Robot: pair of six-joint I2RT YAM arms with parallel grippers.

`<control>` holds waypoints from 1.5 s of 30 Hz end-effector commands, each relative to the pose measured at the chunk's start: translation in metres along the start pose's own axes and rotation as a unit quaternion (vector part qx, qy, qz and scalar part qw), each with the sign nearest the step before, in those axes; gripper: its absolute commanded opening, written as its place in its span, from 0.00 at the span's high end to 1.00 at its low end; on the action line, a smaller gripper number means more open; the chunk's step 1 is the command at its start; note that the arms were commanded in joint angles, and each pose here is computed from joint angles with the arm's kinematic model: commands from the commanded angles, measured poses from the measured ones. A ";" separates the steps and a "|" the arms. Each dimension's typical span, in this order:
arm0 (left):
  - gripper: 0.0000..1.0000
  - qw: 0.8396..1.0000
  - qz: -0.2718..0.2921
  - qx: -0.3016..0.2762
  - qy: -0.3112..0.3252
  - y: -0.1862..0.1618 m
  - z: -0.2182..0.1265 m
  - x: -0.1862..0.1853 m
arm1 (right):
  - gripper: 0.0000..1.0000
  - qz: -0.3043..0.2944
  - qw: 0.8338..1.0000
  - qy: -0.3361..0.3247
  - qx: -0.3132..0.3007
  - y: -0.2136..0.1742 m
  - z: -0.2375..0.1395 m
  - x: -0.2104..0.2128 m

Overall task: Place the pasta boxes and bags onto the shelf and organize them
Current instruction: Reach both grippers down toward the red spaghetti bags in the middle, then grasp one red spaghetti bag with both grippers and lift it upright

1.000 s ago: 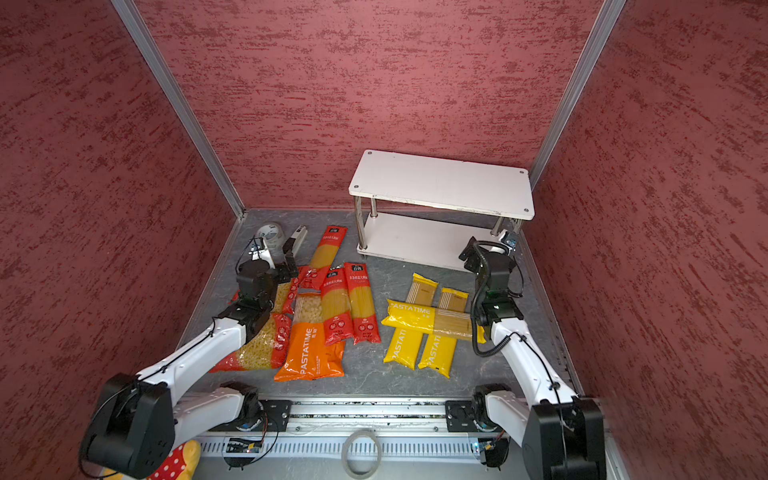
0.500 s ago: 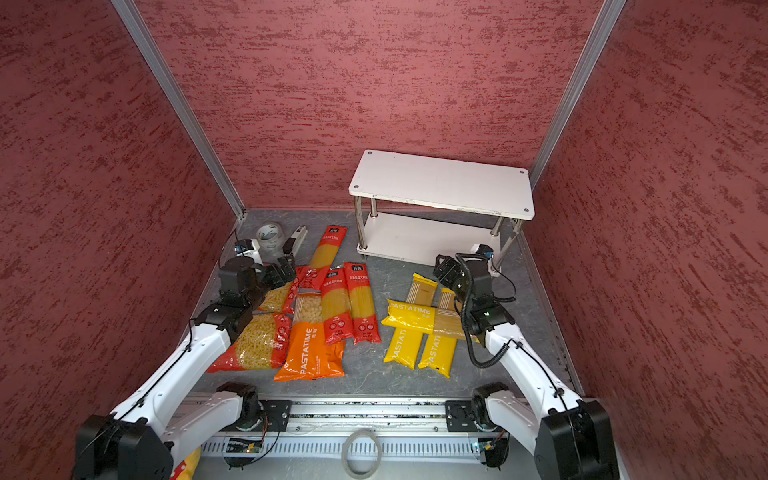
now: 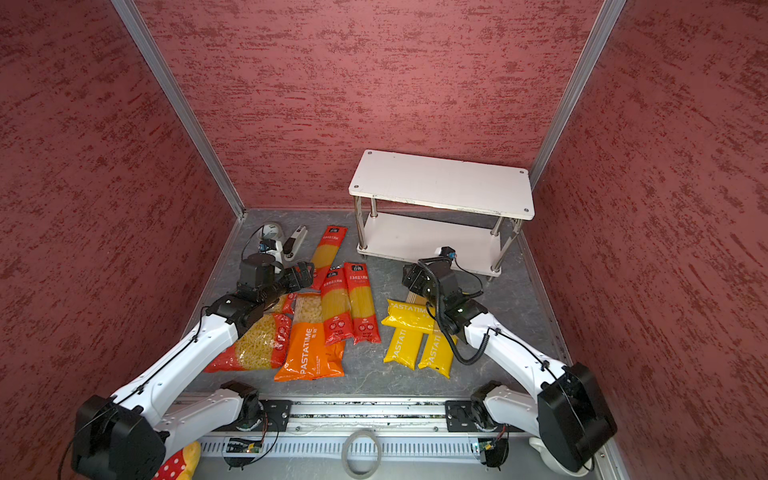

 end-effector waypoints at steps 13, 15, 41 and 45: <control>0.12 0.987 -0.094 0.092 -0.091 -0.011 0.026 0.007 | 0.48 0.003 0.988 0.072 0.136 -0.082 0.046 0.077; 0.13 0.985 -0.091 0.104 -0.101 -0.022 0.027 -0.002 | 0.49 0.005 0.982 0.074 0.172 -0.093 0.055 0.080; 0.51 0.960 -0.157 0.187 -0.135 -0.128 0.013 -0.022 | 0.49 0.034 0.891 0.158 0.424 -0.169 0.086 0.074; 0.65 0.959 -0.158 0.191 -0.140 -0.130 0.014 -0.023 | 0.50 0.055 0.876 0.200 0.436 -0.168 0.084 0.086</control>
Point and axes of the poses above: each gripper's point midway between its finger pads, its own z axis out along the fingers, its own x axis along the line the jaws close on, y = z × x, the point moved 7 cm from there along -z, back along the fingers, and after that the axes turned 3 degrees about z, right-handed, at the moved point
